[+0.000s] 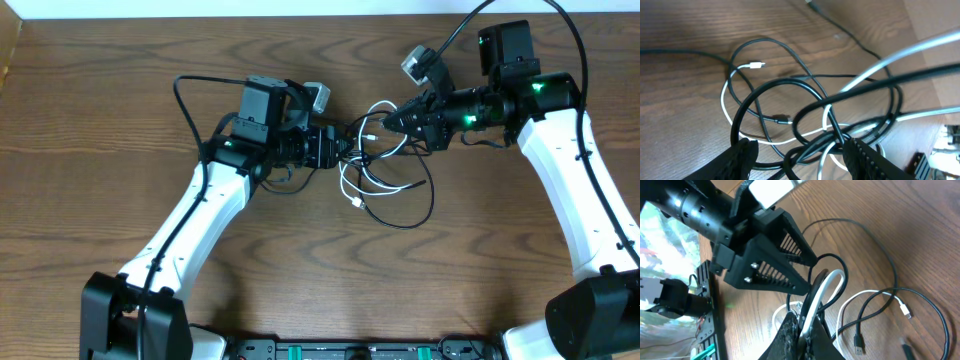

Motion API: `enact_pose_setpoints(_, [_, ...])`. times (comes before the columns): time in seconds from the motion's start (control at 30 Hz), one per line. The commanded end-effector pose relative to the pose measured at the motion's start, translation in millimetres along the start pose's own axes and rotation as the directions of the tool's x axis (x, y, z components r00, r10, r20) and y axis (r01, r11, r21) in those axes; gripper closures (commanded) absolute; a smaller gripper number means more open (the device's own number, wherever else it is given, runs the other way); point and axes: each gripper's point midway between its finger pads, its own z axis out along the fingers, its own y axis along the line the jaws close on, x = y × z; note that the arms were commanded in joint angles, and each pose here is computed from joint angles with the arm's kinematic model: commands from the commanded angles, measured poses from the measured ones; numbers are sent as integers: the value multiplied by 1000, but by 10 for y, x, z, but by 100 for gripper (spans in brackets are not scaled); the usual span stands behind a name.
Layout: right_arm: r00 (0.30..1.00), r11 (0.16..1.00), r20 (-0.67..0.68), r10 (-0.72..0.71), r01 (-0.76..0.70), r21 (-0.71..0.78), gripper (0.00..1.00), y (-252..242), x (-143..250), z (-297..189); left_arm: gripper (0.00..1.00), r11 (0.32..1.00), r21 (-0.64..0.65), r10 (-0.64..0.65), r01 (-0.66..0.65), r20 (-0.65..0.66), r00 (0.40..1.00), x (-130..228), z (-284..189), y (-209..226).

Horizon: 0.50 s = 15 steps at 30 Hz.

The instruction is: Untangle cables

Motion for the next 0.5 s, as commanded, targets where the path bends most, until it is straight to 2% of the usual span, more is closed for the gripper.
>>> enact_pose_setpoints(0.0, [999,999,32,-43,43,-10,99,112,-104,-91,40,997,-64,-37,38,12,999,-17,25,132])
enact_pose_setpoints(0.23, [999,999,30,-42,43,-7,99,107,-101,-90,40,977,-193,-94,93,0,996,70,53,392])
enact_pose_setpoints(0.47, [999,999,28,-39,40,-8,99,110,-95,-90,40,971,-223,-89,90,15,996,39,99,481])
